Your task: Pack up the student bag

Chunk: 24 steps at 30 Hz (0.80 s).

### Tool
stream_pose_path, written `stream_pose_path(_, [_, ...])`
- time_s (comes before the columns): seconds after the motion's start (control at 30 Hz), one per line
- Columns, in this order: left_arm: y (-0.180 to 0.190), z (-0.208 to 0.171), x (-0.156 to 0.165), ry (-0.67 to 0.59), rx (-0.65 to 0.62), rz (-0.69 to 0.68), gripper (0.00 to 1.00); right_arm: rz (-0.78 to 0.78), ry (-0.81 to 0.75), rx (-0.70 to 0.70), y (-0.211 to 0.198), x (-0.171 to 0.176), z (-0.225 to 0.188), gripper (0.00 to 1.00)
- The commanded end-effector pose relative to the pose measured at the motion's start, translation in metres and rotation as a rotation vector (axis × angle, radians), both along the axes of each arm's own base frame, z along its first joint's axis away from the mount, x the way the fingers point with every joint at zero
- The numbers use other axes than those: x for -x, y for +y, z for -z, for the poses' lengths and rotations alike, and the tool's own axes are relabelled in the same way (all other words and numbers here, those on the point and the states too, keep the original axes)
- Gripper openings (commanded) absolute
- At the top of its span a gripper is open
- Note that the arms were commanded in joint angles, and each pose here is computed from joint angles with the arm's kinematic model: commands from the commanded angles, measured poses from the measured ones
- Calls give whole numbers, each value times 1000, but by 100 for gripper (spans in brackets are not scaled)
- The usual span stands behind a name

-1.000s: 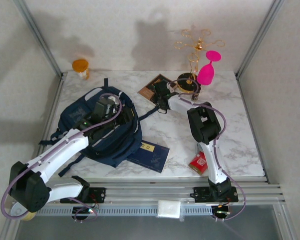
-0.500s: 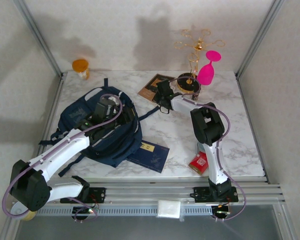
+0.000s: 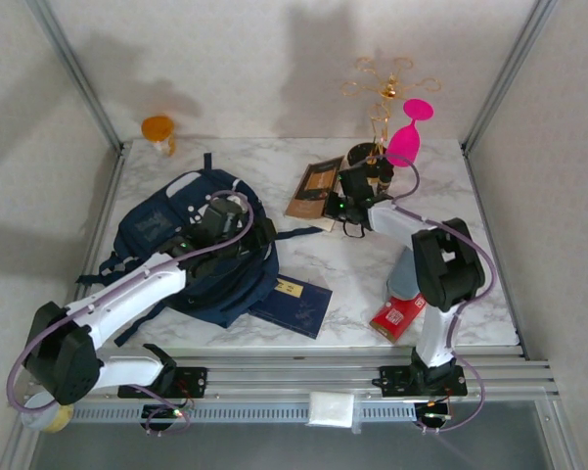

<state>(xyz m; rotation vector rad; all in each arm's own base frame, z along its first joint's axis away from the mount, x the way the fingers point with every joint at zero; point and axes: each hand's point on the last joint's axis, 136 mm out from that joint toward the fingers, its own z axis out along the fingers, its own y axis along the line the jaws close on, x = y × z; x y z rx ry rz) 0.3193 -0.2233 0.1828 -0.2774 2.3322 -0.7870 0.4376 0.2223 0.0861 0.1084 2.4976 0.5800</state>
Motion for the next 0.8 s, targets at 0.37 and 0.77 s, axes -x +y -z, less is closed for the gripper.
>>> stream_pose_path(0.37, [-94, 33, -22, 78, -57, -12, 62, -96, 177, 2, -68, 117, 16, 11])
stream_pose_path(0.77, [-113, 109, -60, 164, -258, -23, 54, -6, 238, -121, -66, 95, 23, 66])
